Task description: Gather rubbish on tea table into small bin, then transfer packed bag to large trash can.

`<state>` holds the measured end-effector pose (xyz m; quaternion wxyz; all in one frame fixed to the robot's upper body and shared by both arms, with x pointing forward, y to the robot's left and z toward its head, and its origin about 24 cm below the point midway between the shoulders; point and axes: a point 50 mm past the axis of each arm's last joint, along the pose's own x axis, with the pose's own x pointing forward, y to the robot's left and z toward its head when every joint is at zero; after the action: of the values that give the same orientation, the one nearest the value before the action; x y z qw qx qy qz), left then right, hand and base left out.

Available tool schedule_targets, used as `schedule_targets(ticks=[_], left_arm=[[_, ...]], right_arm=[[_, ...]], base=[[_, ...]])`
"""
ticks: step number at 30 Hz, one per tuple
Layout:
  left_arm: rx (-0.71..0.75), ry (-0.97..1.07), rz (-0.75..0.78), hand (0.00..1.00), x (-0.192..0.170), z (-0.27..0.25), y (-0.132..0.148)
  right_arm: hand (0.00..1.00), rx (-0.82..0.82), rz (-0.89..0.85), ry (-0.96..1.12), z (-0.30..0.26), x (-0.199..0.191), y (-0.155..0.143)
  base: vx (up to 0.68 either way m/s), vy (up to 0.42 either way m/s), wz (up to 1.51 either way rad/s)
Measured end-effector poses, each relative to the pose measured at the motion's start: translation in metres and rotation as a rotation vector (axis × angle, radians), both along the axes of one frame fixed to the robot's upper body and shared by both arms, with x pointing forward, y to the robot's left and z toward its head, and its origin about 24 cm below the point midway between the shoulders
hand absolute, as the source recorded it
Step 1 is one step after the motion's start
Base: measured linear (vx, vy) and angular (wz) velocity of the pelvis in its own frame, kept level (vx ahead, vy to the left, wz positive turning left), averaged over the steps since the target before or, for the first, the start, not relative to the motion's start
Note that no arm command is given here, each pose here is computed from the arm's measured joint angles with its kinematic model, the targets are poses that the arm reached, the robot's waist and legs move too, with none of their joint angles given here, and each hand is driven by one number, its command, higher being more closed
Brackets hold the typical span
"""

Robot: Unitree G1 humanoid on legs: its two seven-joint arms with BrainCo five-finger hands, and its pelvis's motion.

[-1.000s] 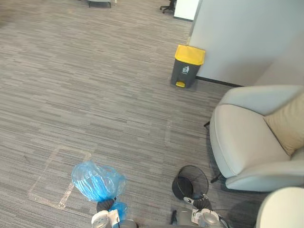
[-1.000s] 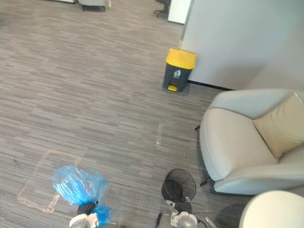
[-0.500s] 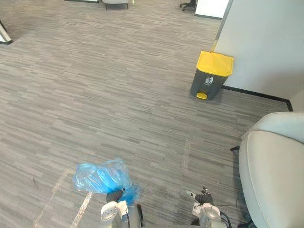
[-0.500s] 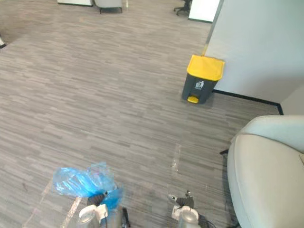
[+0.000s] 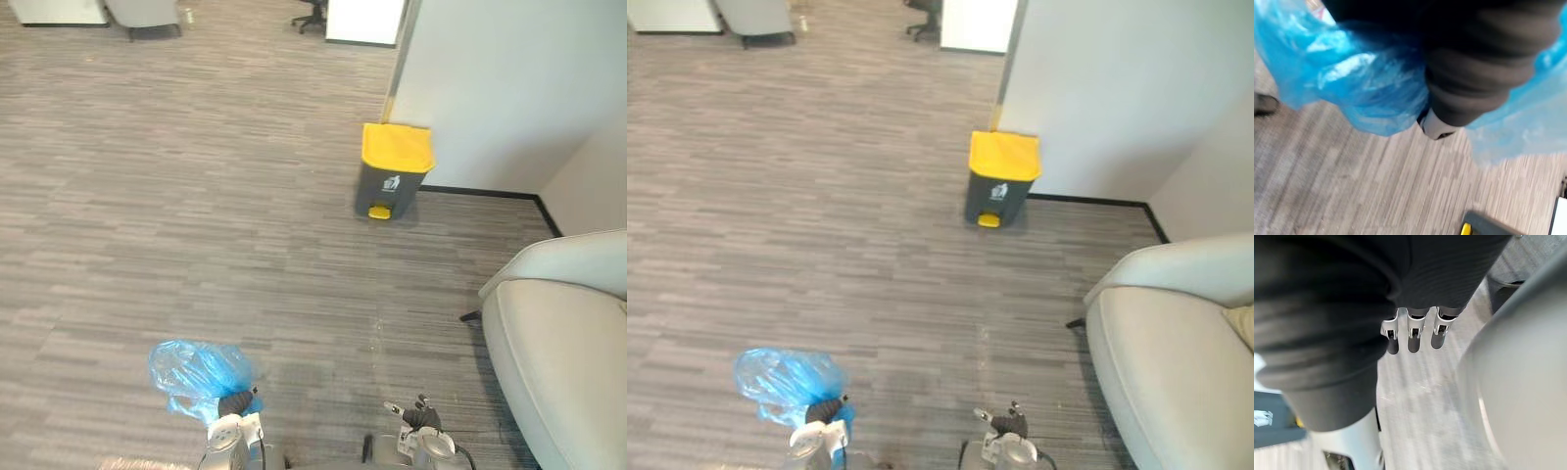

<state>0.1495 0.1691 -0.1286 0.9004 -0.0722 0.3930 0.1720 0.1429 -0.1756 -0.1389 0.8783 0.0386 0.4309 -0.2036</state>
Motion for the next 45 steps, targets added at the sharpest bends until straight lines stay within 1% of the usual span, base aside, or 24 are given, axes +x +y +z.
schedule_targets(ticks=[2,3,6,7,12,15,21,26,32,35,37,42,45], left_arm=[[0.010,0.016,-0.004,1.00,-0.002,-0.002,0.004],[0.000,0.034,-0.006,1.00,-0.003,-0.005,0.001],[-0.010,0.008,-0.023,1.00,0.006,-0.001,-0.006],[-0.008,-0.007,-0.031,1.00,0.010,0.001,-0.007],[-0.007,-0.030,-0.044,1.00,0.011,0.004,-0.008],[-0.003,-0.034,-0.024,1.00,0.010,0.005,-0.005],[0.004,0.008,-0.008,1.00,-0.001,-0.001,-0.001],[0.016,0.009,-0.066,1.00,0.002,-0.001,-0.005],[0.021,0.016,-0.071,1.00,0.009,-0.001,-0.004],[0.032,0.035,-0.074,1.00,0.006,-0.003,0.001],[0.010,0.048,-0.068,1.00,0.003,-0.006,-0.005],[-0.011,0.023,-0.058,1.00,0.005,-0.003,-0.012],[-0.009,0.015,-0.052,1.00,0.004,-0.002,-0.010]], right_arm=[[0.00,0.003,0.005,0.024,-0.003,-0.004,0.001],[0.00,-0.007,0.002,0.012,-0.001,0.003,-0.003],[0.00,-0.001,0.000,0.007,0.000,0.005,-0.001],[0.00,0.005,0.004,0.012,-0.001,0.004,0.001],[0.00,0.015,0.081,0.008,0.000,0.011,0.016],[0.00,0.015,0.060,0.007,0.000,0.013,0.013],[0.00,0.006,0.011,0.074,-0.007,-0.006,0.005],[0.00,0.001,0.008,0.075,-0.007,-0.009,0.003],[0.00,-0.008,-0.014,0.029,-0.002,0.000,-0.003],[0.00,0.000,-0.009,0.035,-0.003,0.000,-0.002],[0.00,-0.024,0.005,0.020,0.000,0.009,-0.009],[0.00,-0.020,0.049,0.042,-0.002,0.007,-0.001],[0.00,-0.004,0.072,0.040,-0.003,0.008,0.009]], base=[[0.58,-0.089,0.01],[0.73,-0.108,-0.14],[0.56,-0.132,0.05],[0.51,-0.114,0.07],[0.43,0.025,-0.43],[0.35,0.175,-0.76],[0.37,0.324,-0.43],[0.33,0.230,-0.32],[0.38,0.015,0.10],[0.51,-0.138,0.47],[0.49,-0.136,-0.09],[0.49,-0.126,-0.14],[0.35,0.011,-0.47]])
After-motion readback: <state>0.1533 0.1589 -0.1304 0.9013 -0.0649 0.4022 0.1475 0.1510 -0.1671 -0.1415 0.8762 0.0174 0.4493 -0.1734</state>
